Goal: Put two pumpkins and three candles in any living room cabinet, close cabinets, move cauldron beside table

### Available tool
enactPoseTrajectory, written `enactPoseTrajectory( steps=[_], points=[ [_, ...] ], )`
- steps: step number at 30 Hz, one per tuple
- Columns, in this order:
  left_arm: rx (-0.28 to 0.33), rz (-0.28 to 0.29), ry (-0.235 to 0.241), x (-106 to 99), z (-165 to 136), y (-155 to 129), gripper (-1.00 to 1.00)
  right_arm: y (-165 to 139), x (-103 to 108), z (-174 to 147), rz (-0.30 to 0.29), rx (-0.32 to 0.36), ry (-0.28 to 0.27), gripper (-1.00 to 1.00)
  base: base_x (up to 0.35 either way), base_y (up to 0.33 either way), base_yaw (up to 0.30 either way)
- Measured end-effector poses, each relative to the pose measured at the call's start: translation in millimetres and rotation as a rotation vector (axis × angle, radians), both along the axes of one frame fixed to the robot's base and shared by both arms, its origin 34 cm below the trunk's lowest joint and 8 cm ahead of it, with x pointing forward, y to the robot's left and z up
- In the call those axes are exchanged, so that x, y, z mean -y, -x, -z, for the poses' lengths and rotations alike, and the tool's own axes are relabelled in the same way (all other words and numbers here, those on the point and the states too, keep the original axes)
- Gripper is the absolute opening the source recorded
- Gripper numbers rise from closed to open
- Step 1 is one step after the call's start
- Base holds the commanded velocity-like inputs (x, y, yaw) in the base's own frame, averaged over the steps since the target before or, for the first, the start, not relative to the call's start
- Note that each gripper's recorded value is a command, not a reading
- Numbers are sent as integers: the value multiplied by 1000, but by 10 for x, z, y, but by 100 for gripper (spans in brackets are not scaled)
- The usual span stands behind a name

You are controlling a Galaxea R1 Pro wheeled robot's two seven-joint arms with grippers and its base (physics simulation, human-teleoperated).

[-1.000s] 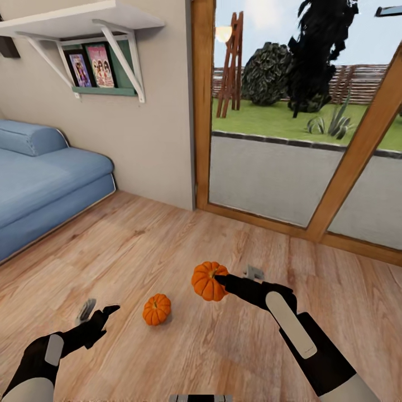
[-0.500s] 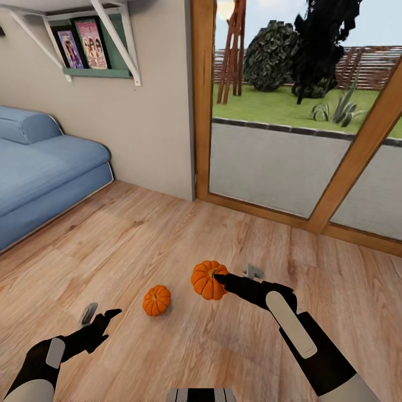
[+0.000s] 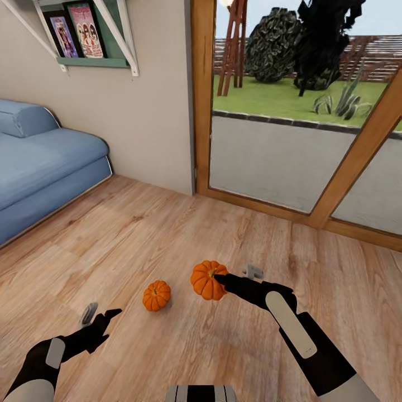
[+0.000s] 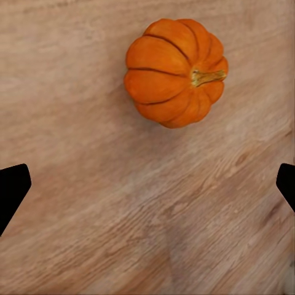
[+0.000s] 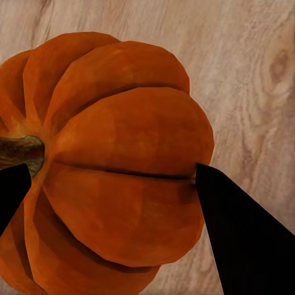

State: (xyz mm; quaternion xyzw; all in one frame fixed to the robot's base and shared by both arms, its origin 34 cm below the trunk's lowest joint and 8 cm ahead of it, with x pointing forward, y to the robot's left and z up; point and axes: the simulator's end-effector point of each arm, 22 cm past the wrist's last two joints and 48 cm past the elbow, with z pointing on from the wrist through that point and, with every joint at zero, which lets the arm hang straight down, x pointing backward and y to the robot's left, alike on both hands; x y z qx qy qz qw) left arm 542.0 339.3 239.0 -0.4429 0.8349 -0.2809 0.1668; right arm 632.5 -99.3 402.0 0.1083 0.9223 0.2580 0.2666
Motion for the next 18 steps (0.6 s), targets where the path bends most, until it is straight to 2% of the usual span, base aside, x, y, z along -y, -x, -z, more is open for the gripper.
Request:
enactPoseTrajectory(
  steps=[6,18],
  points=[
    [10,1,7,6,-19,-17,100,3,-4,3,0,-1,-2,-100,56,-50,0],
    [10,2,4,-11,-22,-16,100,6,-7,6,-2,-2,0,-100,206,-201,0]
  ],
)
